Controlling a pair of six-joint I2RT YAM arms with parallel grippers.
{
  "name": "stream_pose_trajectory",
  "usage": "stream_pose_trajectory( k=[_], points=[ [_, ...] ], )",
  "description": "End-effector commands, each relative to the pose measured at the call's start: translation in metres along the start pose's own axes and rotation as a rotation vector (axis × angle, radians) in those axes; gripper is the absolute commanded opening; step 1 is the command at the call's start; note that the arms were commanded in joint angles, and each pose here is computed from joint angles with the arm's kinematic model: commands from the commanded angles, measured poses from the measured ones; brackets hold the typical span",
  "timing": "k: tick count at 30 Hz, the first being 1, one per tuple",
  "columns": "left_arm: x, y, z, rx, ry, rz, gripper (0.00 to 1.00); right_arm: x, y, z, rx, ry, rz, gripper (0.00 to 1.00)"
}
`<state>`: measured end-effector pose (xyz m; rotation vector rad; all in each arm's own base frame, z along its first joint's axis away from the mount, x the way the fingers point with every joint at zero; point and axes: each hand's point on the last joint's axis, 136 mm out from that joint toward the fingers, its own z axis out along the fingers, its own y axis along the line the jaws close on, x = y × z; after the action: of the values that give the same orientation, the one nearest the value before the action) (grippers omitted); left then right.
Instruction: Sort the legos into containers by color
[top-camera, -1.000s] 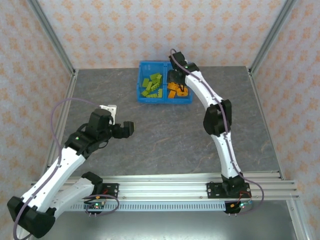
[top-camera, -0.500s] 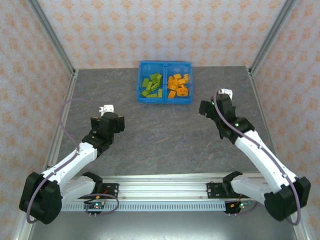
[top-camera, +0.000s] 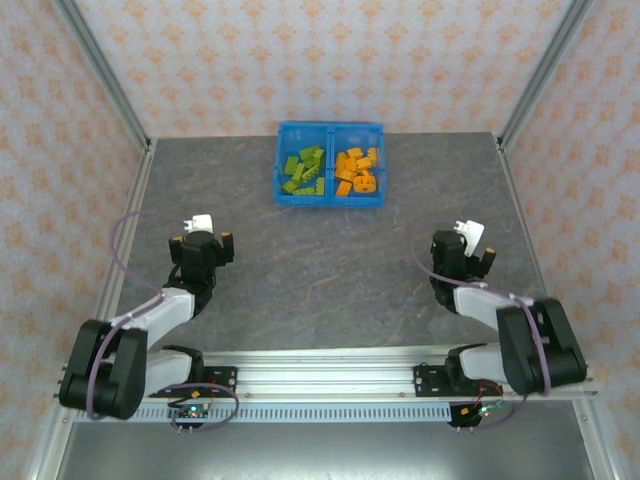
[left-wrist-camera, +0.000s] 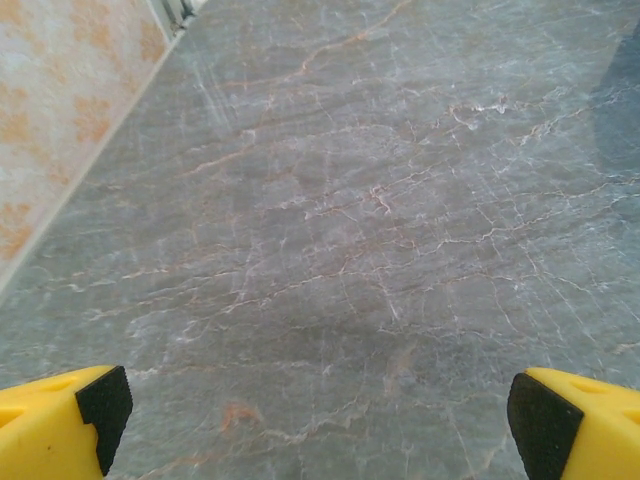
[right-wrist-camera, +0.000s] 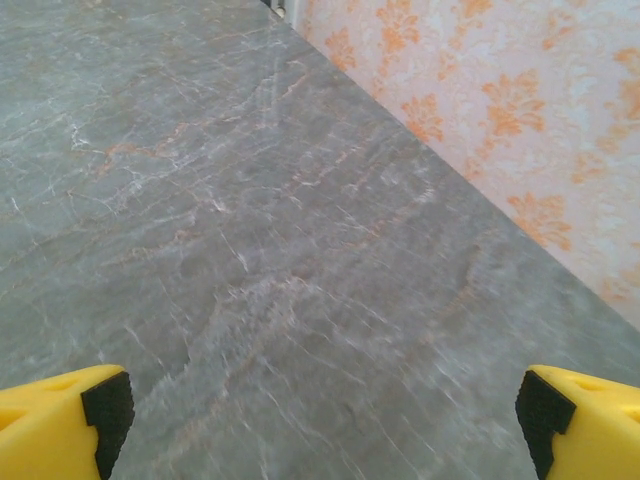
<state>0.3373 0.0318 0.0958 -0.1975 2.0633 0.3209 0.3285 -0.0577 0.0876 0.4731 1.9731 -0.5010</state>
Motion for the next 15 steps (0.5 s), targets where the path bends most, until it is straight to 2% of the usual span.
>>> stream_pose_trajectory(
  k=[1, 4, 5, 7, 8, 15],
  points=[
    [-0.04, -0.022, 0.011, 0.139, -0.155, -0.024, 1.0, -0.035, 0.04, 0.02, -0.189, -0.142, 0.081, 1.0],
    [-0.029, -0.027, 0.033, 0.181, -0.133, -0.048, 1.0, -0.029, 0.036, 0.032, -0.199, -0.084, 0.116, 1.0],
    [-0.027, -0.031, 0.042, 0.192, -0.156, -0.052, 1.0, -0.027, 0.034, 0.034, -0.214, -0.065, 0.13, 0.99],
    [-0.024, -0.028, 0.044, 0.177, -0.077, -0.052, 1.0, -0.028, 0.033, 0.034, -0.212, -0.073, 0.132, 0.99],
    [-0.027, -0.025, 0.046, 0.159, -0.109, -0.065, 1.0, -0.027, 0.033, 0.034, -0.214, -0.068, 0.128, 0.99],
    [-0.025, -0.021, 0.046, 0.113, -0.098, -0.059, 1.0, -0.028, 0.035, 0.033, -0.211, -0.074, 0.118, 0.99]
  ],
)
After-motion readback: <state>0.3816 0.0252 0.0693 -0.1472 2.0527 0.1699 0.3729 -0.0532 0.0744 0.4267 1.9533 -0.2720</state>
